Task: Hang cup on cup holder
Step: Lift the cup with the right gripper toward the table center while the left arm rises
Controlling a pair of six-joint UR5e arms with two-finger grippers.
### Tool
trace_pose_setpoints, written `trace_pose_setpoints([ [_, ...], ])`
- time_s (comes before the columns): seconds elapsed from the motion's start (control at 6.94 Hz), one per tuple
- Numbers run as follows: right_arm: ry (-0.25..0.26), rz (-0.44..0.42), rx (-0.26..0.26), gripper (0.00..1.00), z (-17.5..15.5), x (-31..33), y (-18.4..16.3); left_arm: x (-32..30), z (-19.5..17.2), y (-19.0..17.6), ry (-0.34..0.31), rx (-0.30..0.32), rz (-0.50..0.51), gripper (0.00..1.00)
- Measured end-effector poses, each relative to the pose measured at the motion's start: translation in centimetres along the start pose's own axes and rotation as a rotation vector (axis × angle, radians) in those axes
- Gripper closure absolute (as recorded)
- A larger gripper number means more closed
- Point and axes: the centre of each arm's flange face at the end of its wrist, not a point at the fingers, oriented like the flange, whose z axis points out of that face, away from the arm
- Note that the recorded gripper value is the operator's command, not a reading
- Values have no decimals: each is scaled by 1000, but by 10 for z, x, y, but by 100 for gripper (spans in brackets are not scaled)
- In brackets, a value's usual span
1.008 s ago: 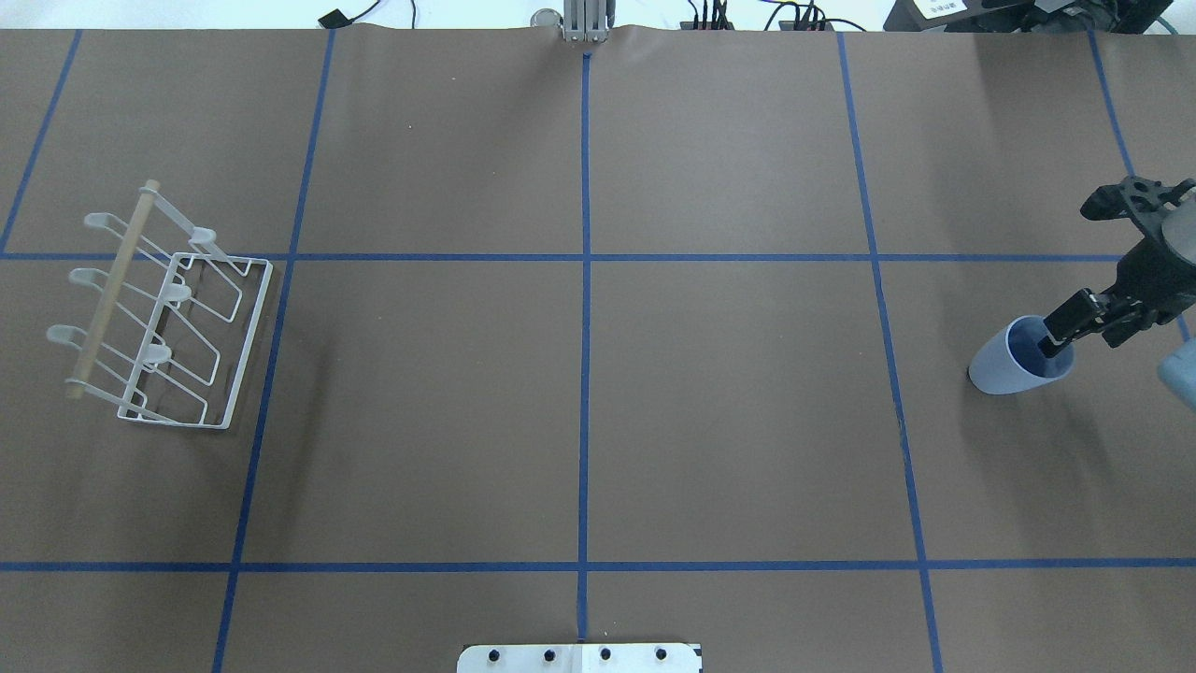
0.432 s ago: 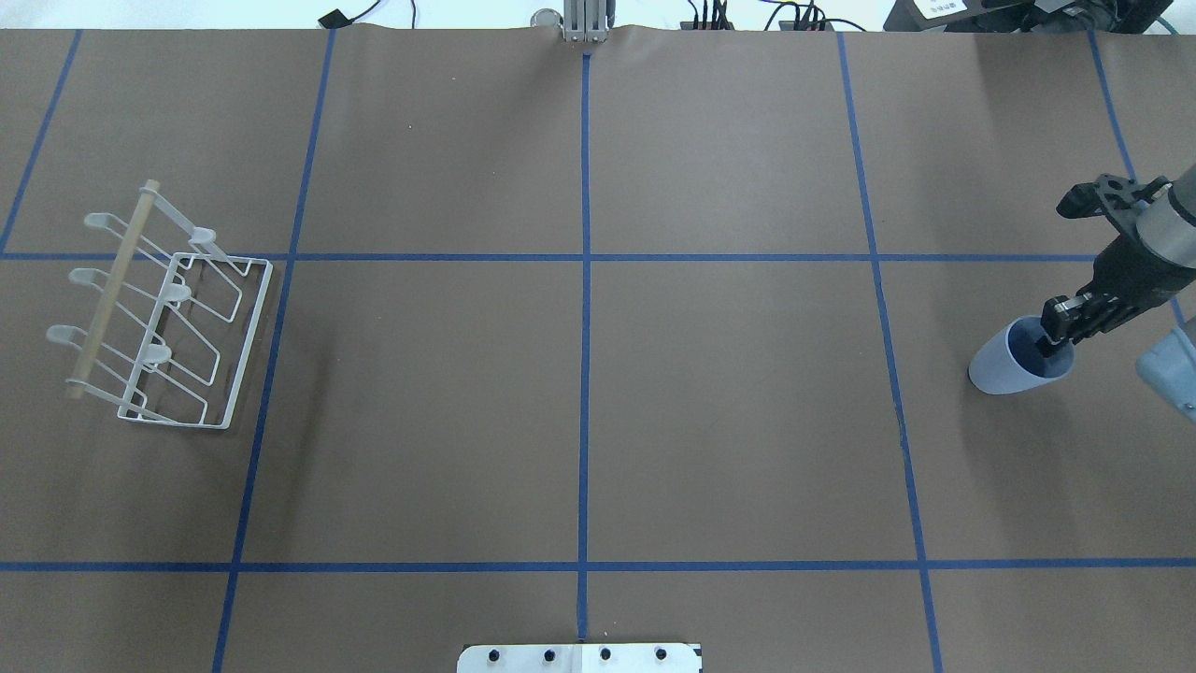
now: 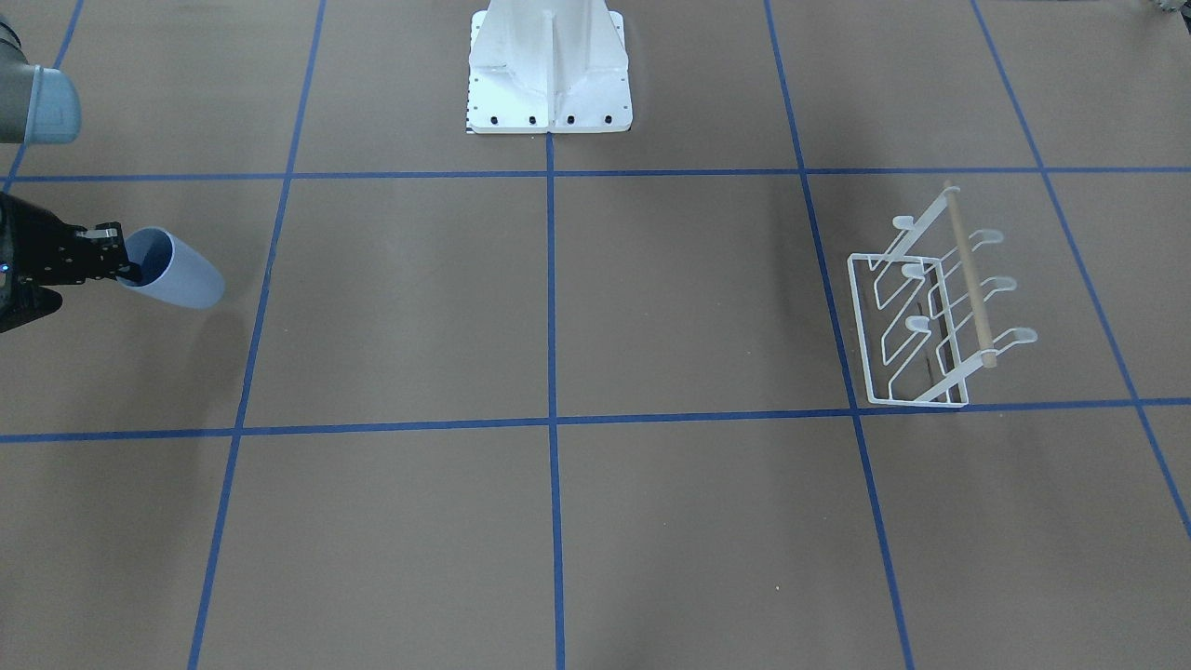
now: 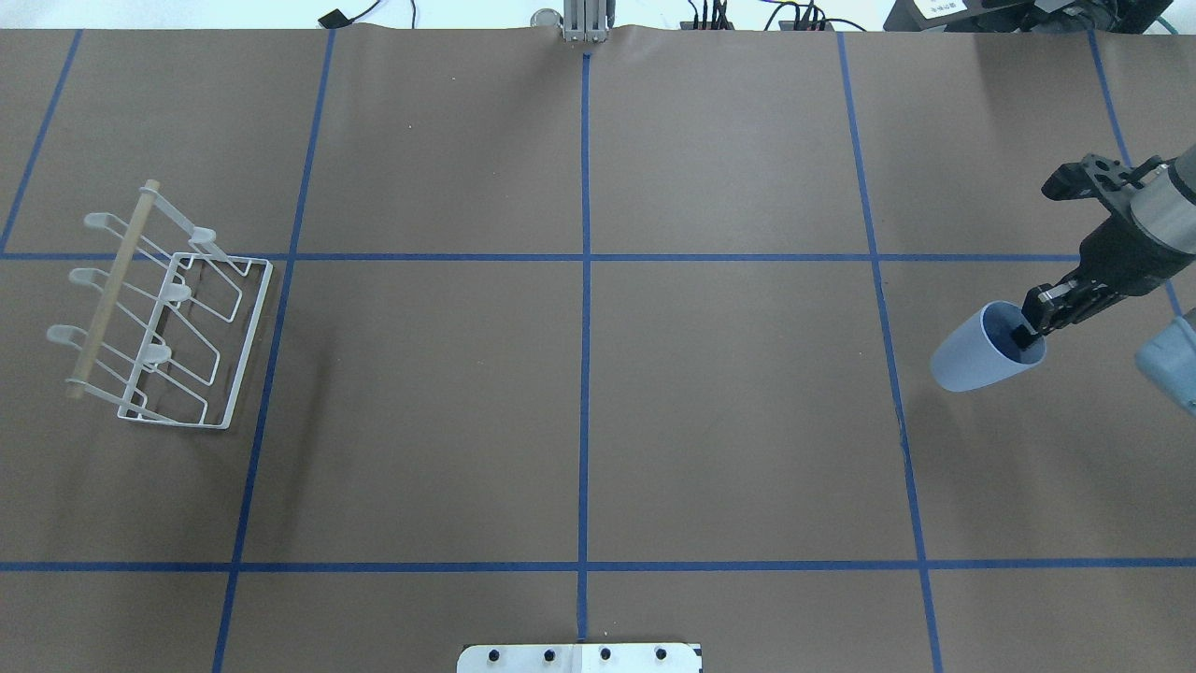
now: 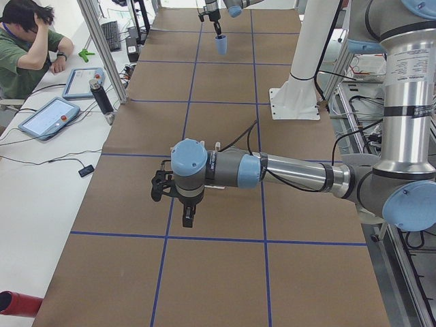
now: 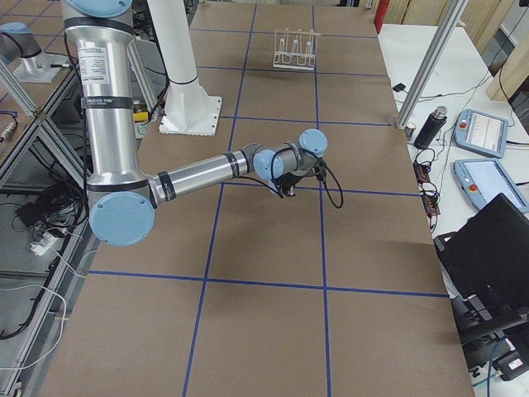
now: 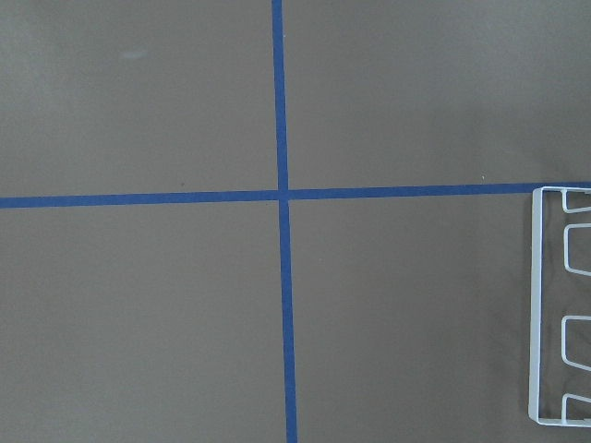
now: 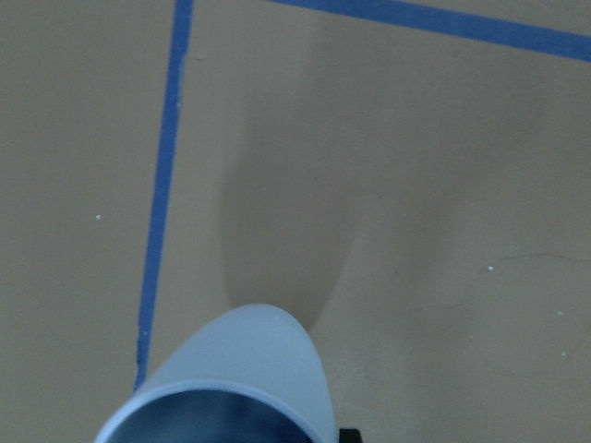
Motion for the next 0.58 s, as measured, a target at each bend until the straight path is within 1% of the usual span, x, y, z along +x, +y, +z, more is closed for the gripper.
trace_pose_setpoints([
  [0.14,-52,-6,25,100,-17,-31,-11,16,-10,-4,1,20,15,2],
  [0.29,-97,11,70,100,-36,-69,-28,40,-16,-9,7,36,11,2],
  [0.43,-142,51,124,100,-54,-105,-42,75,-17,-15,22,58,-16,2],
  [0.58,-197,88,174,100,-67,-136,-49,115,-11,-20,56,91,-63,2],
])
